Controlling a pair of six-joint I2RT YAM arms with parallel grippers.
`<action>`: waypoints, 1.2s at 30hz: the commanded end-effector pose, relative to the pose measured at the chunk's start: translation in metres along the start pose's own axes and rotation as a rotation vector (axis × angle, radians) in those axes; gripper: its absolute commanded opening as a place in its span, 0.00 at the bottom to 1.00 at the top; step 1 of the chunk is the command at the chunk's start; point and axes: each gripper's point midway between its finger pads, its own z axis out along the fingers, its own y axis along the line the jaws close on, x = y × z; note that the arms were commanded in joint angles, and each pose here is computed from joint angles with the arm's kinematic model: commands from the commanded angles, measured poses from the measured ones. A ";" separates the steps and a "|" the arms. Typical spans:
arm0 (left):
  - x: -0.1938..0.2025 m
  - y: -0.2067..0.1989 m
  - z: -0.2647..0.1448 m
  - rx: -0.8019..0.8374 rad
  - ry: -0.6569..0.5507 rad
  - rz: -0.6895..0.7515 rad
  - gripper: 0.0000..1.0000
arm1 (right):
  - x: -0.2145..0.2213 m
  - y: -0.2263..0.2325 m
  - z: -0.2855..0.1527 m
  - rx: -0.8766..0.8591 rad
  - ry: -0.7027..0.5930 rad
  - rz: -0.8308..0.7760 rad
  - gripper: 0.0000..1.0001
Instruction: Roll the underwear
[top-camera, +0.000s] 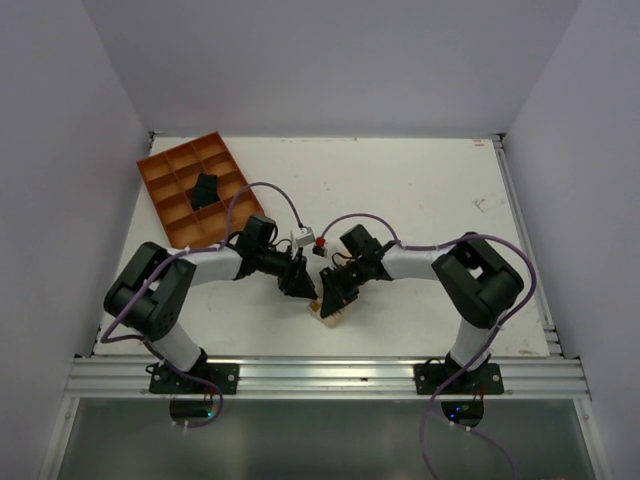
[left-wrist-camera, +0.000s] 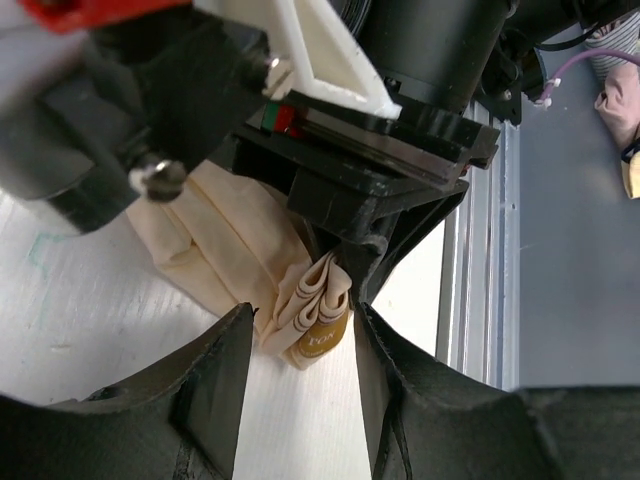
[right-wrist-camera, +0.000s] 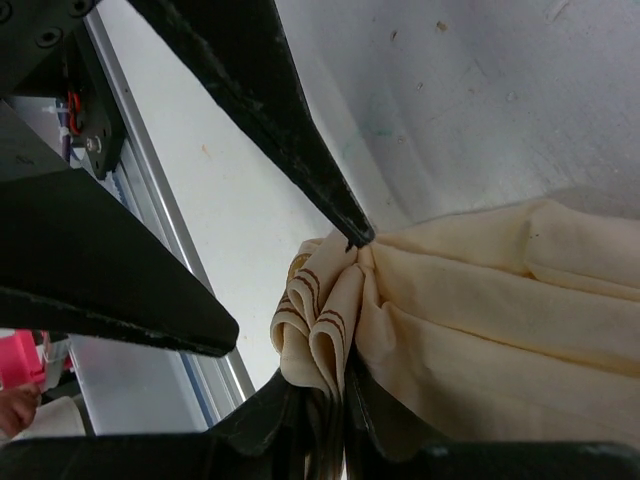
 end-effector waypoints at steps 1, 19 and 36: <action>-0.016 -0.007 0.009 0.049 -0.053 0.049 0.49 | 0.006 -0.005 0.002 -0.006 0.016 0.006 0.00; 0.020 0.003 0.027 0.077 0.072 -0.069 0.22 | -0.006 -0.008 0.004 0.009 0.000 0.035 0.05; 0.029 0.029 0.033 -0.029 0.124 -0.157 0.00 | -0.017 -0.007 -0.040 0.245 -0.089 0.053 0.42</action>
